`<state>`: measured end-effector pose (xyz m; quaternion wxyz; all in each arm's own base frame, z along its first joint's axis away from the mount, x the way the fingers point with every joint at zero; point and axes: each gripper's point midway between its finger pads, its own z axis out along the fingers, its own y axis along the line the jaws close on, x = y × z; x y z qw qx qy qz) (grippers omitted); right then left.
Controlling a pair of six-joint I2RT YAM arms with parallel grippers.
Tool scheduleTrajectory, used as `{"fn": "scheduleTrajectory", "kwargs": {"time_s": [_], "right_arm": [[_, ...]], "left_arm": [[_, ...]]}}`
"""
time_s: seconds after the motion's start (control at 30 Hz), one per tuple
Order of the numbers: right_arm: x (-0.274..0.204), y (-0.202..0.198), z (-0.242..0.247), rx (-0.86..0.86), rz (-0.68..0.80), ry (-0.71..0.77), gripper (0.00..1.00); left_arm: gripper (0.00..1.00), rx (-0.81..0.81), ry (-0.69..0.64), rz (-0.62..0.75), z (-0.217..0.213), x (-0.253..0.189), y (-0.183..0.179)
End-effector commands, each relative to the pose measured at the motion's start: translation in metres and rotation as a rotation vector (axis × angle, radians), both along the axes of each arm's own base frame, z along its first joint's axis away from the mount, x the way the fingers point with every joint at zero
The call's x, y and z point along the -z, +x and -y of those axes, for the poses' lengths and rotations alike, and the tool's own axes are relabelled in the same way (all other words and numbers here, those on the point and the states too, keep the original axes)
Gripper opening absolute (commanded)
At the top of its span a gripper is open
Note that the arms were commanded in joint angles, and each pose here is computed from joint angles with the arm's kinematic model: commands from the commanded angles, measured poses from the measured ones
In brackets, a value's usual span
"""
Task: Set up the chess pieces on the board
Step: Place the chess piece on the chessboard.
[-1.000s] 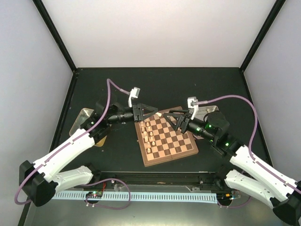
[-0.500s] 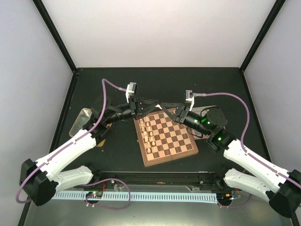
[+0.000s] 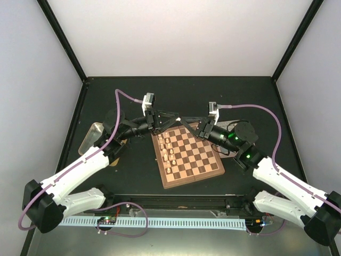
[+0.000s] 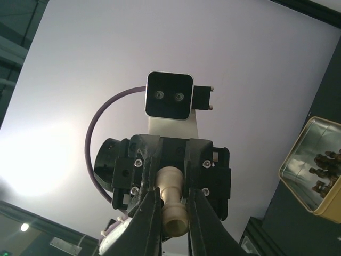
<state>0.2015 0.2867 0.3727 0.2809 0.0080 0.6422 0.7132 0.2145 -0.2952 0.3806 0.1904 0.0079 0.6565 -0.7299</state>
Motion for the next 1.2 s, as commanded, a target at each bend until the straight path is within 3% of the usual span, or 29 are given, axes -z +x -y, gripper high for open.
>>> {"fn": "scheduleTrajectory", "kwargs": {"time_s": [0.0,0.07,0.17,0.23,0.37,0.5,0.7,0.93,1.17], "right_arm": [[-0.020,-0.008,0.000,-0.028,0.052,0.031,0.02],[-0.013,-0.003,0.001,0.000,0.042,-0.011,0.01],[0.006,0.003,0.003,0.046,0.036,-0.121,0.01],[0.029,0.008,0.008,0.084,0.008,-0.262,0.01],[0.087,0.001,0.015,0.027,-0.028,-0.615,0.01],[0.150,-0.011,0.026,-0.076,-0.107,-0.903,0.01],[0.203,-0.028,0.029,-0.180,-0.138,-1.216,0.01],[0.249,-0.059,-0.003,-0.355,-0.116,-1.479,0.01],[0.273,-0.074,-0.034,-0.435,-0.100,-1.583,0.01]], "left_arm": [[0.05,-0.012,0.003,-0.004,0.001,0.003,0.006],[0.09,-0.020,0.025,-0.001,0.000,0.007,0.006],[0.36,-0.080,0.132,-0.021,-0.008,0.031,0.011],[0.52,-0.182,0.227,-0.030,-0.024,0.051,0.021],[0.70,-0.433,0.380,0.066,-0.071,0.075,0.040],[0.74,-0.584,0.572,0.135,-0.109,0.096,0.050],[0.76,-0.728,0.806,0.234,-0.150,0.110,0.053],[0.80,-0.795,0.900,0.284,-0.172,0.113,0.051],[0.81,-0.798,0.950,0.295,-0.179,0.120,0.050]]}}
